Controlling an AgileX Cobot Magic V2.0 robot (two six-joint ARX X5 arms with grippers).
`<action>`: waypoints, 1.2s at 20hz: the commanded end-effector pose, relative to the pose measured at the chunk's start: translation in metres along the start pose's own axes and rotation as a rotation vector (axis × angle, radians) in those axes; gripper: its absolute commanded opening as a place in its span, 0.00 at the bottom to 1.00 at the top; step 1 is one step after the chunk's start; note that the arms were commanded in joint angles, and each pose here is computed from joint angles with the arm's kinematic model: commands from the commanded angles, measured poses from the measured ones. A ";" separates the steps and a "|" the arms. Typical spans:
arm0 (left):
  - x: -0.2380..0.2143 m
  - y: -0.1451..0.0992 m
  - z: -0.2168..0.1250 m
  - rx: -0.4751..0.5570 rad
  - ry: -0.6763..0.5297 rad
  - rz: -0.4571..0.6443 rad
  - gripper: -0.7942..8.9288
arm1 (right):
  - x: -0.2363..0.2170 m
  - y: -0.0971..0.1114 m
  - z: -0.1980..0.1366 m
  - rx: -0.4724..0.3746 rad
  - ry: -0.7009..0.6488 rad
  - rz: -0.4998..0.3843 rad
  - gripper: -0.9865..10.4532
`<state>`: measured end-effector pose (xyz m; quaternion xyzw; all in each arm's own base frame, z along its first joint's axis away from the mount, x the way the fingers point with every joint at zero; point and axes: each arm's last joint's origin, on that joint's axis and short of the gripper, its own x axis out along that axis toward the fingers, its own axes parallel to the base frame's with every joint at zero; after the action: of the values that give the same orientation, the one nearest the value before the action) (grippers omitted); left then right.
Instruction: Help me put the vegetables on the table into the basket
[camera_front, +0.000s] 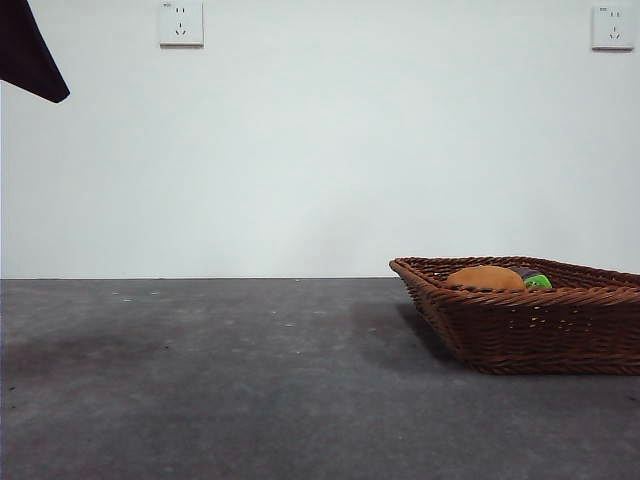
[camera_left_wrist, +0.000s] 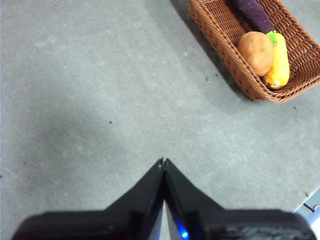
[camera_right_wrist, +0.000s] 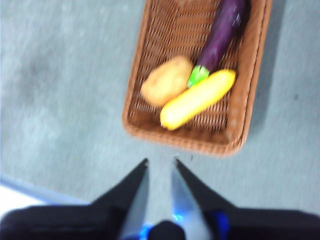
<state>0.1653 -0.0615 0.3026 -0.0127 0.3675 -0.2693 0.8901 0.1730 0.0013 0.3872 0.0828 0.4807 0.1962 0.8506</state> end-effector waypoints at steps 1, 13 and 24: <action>0.000 0.001 0.000 0.012 0.001 -0.001 0.07 | -0.008 0.005 -0.007 -0.062 -0.009 0.014 0.07; 0.000 0.001 0.000 0.012 0.000 0.004 0.08 | -0.015 0.009 -0.012 -0.063 -0.035 0.005 0.09; 0.000 0.001 0.000 0.013 -0.001 0.004 0.08 | -0.015 0.006 -0.012 -0.062 -0.019 -0.108 0.09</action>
<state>0.1653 -0.0615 0.3026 -0.0112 0.3671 -0.2691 0.8903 0.1558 -0.0003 0.3950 0.0328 0.4608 0.1626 0.8719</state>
